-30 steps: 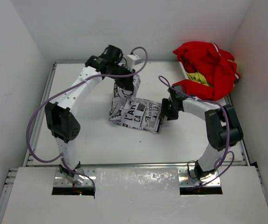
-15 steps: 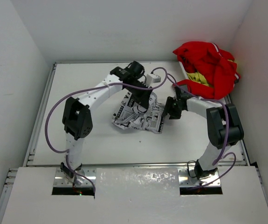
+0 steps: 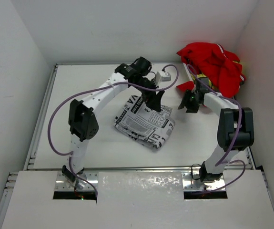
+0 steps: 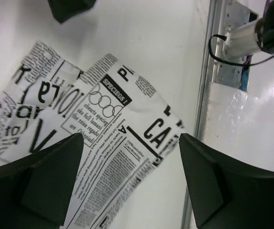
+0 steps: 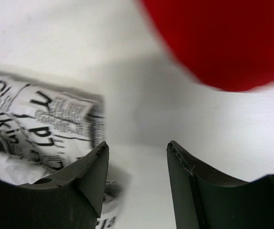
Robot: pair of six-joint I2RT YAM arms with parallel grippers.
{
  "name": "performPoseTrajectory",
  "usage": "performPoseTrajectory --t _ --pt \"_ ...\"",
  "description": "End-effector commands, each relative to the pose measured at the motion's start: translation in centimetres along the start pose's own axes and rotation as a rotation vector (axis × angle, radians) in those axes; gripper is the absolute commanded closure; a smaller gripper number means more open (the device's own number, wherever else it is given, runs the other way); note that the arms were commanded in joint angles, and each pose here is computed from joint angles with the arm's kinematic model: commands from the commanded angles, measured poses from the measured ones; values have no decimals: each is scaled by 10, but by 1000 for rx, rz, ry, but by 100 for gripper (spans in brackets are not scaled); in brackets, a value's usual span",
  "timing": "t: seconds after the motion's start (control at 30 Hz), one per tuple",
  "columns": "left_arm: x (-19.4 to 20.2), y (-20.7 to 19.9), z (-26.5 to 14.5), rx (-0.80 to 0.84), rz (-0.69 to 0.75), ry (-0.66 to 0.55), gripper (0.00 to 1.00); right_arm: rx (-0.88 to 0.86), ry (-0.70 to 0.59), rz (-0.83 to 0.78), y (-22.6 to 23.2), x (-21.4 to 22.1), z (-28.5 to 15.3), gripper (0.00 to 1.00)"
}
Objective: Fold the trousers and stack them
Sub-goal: Fold the trousers
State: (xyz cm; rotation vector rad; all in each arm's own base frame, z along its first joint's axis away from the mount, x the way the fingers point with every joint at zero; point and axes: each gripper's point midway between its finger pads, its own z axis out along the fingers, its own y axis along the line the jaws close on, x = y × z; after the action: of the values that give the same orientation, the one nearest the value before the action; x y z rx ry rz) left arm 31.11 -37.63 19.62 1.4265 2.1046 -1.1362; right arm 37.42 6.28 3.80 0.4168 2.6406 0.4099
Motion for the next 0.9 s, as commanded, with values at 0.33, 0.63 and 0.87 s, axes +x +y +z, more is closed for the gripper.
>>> performPoseTrajectory --t 0.33,0.63,0.87 --pt "77 133 -119 -432 -334 -116 29 -234 2 5 29 42 -64 39" --pt "93 138 -79 -337 -351 -130 21 -405 31 19 54 101 -48 37" --pt "128 161 -60 -456 -421 -62 28 -367 54 14 46 101 -12 46"
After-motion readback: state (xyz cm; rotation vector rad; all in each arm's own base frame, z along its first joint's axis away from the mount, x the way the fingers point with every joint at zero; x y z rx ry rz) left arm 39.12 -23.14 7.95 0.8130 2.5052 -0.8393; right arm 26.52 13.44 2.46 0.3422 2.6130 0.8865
